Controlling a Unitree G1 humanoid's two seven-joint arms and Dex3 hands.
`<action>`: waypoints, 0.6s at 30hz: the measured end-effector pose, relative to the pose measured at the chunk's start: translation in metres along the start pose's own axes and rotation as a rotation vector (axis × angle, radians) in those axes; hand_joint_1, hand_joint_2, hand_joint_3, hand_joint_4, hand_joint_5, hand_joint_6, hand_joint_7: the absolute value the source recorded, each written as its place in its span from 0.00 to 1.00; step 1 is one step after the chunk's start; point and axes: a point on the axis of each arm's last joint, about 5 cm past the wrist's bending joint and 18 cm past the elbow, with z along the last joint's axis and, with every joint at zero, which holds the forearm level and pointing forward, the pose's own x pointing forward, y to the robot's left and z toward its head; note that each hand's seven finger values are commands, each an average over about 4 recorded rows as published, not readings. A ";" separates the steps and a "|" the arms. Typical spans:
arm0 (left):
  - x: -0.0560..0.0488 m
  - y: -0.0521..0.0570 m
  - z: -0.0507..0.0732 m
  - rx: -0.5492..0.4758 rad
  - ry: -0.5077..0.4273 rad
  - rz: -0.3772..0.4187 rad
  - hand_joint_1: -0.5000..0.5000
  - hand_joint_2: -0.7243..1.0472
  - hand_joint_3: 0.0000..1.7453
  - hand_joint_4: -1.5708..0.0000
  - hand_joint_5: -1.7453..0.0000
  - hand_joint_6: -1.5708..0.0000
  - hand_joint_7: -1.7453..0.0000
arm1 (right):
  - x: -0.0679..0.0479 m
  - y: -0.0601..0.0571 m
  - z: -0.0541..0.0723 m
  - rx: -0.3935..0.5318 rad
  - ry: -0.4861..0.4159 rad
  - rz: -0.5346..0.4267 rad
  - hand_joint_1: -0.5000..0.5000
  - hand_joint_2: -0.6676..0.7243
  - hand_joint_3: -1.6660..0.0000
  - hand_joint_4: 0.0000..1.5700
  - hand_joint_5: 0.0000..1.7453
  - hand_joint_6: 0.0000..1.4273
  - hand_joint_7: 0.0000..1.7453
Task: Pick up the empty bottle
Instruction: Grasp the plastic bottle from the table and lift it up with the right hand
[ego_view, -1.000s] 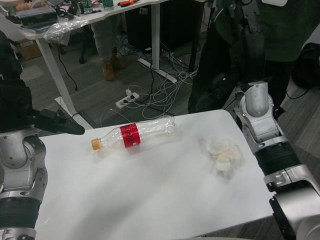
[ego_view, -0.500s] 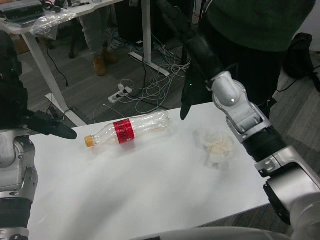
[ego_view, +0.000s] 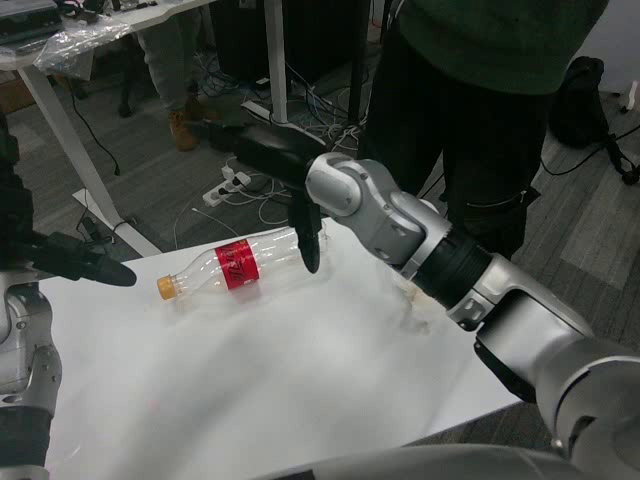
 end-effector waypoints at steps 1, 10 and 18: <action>0.000 0.002 0.000 0.002 -0.002 0.009 0.00 0.00 0.00 1.00 1.00 1.00 1.00 | 0.004 0.003 0.001 -0.026 0.011 0.019 0.25 0.69 1.00 0.00 0.00 0.00 0.00; -0.002 0.004 -0.002 0.002 0.012 0.025 0.00 0.00 0.00 1.00 1.00 1.00 1.00 | 0.027 0.043 0.006 -0.153 0.069 0.196 0.25 0.64 1.00 0.00 0.00 0.00 0.00; -0.005 0.001 -0.006 -0.006 0.040 0.021 0.00 0.00 0.03 1.00 1.00 1.00 1.00 | 0.036 0.071 -0.019 -0.219 0.227 0.274 0.29 0.58 1.00 0.00 0.00 0.00 0.00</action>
